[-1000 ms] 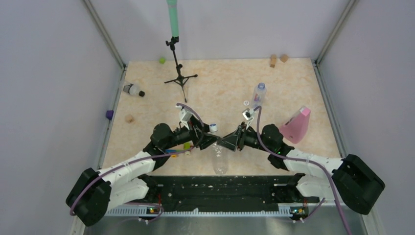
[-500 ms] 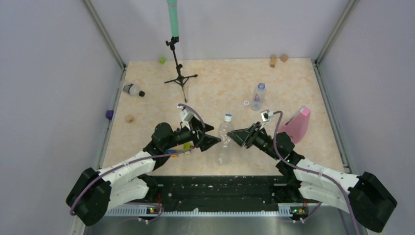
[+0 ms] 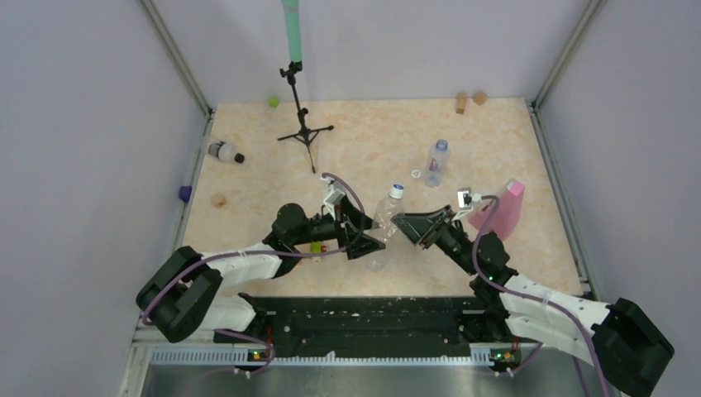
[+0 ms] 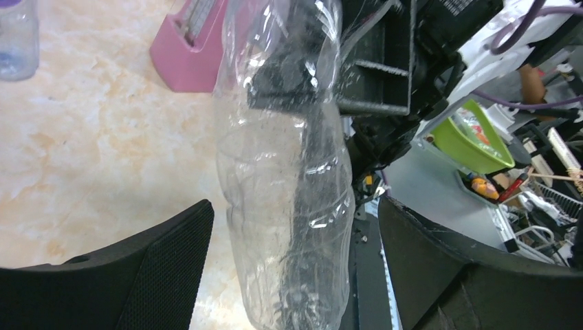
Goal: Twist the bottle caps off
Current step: Pick up the plastic bottle at the center of the board.
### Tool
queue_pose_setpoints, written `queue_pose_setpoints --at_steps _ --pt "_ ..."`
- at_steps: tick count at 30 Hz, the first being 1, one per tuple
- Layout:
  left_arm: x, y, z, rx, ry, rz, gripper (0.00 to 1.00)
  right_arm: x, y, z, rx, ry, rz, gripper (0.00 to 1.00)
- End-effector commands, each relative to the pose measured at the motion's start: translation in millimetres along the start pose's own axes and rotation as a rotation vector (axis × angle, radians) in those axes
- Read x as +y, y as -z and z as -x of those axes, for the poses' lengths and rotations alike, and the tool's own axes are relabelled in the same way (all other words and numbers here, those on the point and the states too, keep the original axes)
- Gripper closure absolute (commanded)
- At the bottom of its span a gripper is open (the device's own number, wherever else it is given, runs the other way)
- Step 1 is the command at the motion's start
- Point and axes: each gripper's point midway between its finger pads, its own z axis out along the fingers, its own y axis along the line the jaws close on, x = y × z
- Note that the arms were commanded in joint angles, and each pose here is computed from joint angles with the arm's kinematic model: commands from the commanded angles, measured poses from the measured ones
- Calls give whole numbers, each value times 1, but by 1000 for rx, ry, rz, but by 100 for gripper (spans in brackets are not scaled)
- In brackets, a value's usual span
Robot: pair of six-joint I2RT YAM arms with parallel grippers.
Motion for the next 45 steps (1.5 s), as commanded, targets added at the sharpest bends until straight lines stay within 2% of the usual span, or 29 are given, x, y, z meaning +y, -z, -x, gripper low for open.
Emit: queue_pose_setpoints --at_steps 1,8,12,20,25,27,30,32,33,36,38,41,43,45 --pt "-24 -11 39 -134 -53 -118 10 19 -1 13 -62 -11 87 100" --pt "-15 -18 40 -141 -33 -83 12 18 -3 6 -40 -16 94 100" --pt "-4 -22 33 -96 -40 -12 19 20 -4 5 -36 -19 112 100" --pt "4 -28 23 -43 -50 36 23 21 -3 4 -45 -33 130 100" --pt "1 -30 21 -30 -48 15 39 20 -2 4 -48 -35 128 100" --pt "1 -30 20 -28 -49 13 53 19 -1 3 -49 -35 126 100" --pt "2 -29 19 -25 -53 21 64 17 0 2 -47 -35 118 100" --pt "4 -28 17 -14 -56 28 66 16 1 1 -42 -31 118 100" --pt "5 -28 16 -8 -58 38 67 16 1 0 -40 -30 119 97" --pt "14 -25 12 14 -65 91 74 13 1 -4 -13 -22 102 76" --pt "21 -22 9 37 -78 136 78 9 2 -7 6 -13 74 66" --pt "36 -11 -1 79 -108 237 80 1 2 -8 34 10 11 51" --pt "48 0 -8 115 -143 314 80 -3 4 -7 60 38 -37 44" --pt "58 12 -11 147 -173 403 82 -9 6 -7 100 75 -93 42"
